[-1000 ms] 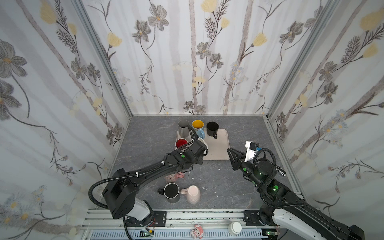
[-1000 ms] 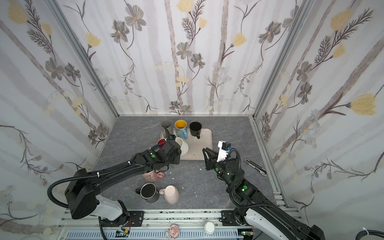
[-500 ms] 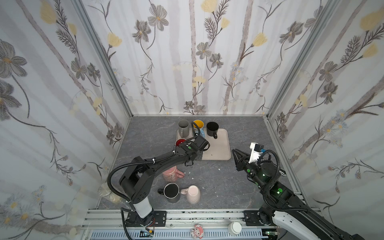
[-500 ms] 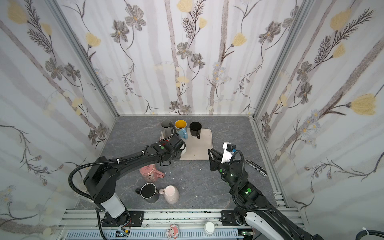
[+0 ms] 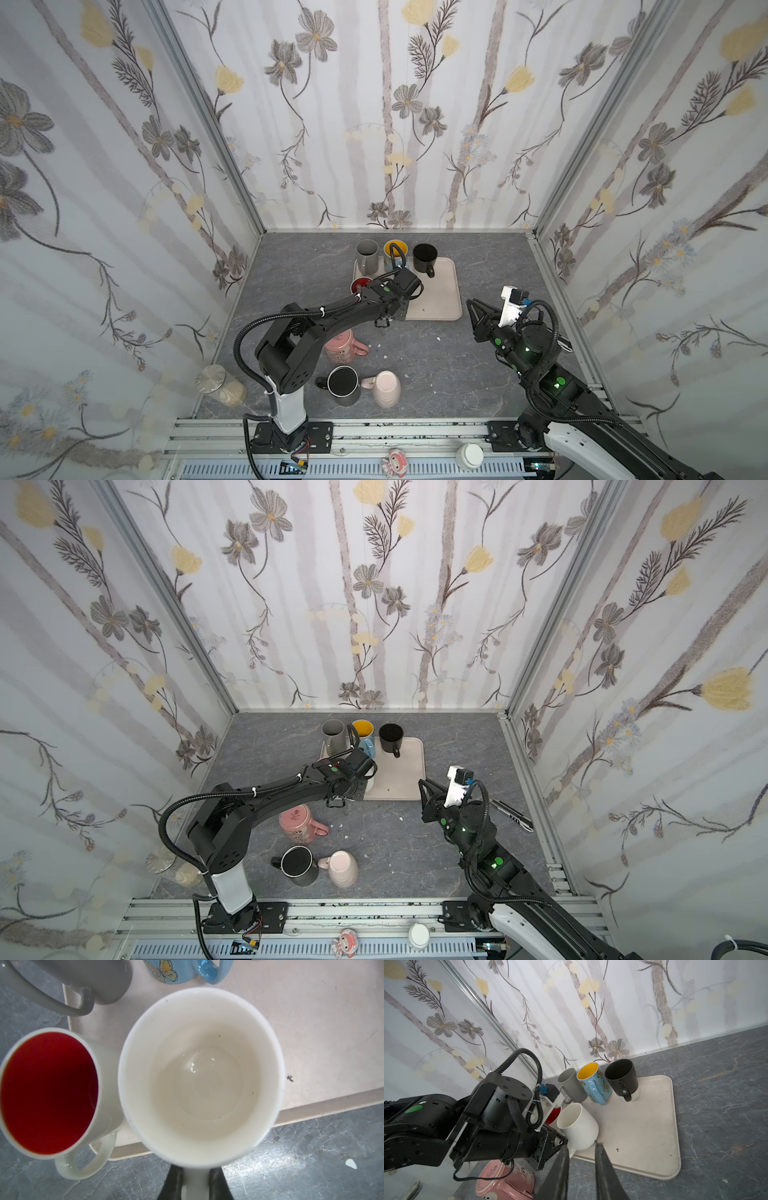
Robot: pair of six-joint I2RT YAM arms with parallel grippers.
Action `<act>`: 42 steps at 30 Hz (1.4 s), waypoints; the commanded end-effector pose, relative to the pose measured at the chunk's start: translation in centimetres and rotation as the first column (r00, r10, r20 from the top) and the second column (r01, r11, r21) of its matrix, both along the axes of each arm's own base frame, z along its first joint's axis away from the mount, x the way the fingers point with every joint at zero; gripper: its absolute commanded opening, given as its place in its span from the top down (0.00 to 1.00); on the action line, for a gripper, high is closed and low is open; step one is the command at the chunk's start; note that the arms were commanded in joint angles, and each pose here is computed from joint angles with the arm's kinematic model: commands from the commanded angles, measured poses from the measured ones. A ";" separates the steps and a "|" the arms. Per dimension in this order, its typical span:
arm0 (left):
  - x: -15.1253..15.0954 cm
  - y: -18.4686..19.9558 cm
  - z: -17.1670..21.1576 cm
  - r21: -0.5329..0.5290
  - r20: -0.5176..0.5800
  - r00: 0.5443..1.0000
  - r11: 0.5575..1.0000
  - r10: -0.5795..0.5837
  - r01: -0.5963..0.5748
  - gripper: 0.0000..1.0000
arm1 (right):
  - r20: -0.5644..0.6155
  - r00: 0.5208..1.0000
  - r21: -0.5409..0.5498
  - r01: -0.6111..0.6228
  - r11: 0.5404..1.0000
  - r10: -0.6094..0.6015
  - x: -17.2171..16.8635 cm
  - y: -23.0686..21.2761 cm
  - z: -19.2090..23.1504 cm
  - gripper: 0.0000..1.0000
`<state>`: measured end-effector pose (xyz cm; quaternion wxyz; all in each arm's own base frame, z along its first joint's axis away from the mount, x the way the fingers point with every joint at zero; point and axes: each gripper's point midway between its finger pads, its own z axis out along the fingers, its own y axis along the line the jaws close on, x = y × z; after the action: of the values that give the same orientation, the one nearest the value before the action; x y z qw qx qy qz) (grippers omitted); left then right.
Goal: Turn the mug right side up
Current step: 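Lower the white mug upright onto the tray and open the left gripper, then move both grippers toward the pink mug lying on the table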
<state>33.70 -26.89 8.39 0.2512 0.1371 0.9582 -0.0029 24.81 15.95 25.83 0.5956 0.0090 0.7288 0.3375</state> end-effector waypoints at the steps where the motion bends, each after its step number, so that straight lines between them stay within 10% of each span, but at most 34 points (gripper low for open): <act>1: 0.9 -0.1 0.5 0.004 0.034 0.999 1.000 0.006 -0.006 1.00 | 0.019 1.000 0.008 -0.003 1.000 0.003 0.0 0.0 0.5 0.77; 12: 1.3 0.4 0.0 0.010 0.035 0.999 1.000 0.018 -0.019 0.99 | 0.015 1.000 0.014 -0.007 1.000 0.007 0.0 0.0 0.3 0.76; 25: 1.4 0.2 1.0 -0.036 0.062 0.998 0.999 0.020 -0.018 0.61 | 0.002 1.000 0.011 -0.013 1.000 0.013 0.0 0.0 0.0 0.50; 42: -2.0 -1.5 12.8 -0.506 0.295 0.955 0.853 0.027 0.132 0.33 | -0.067 0.962 -0.029 -0.265 0.964 0.263 -0.4 5.3 -2.5 0.35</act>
<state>31.38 -27.34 17.84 0.3701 0.1071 0.9040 -0.1851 24.91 19.51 22.00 0.5230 -0.0526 0.7681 0.3656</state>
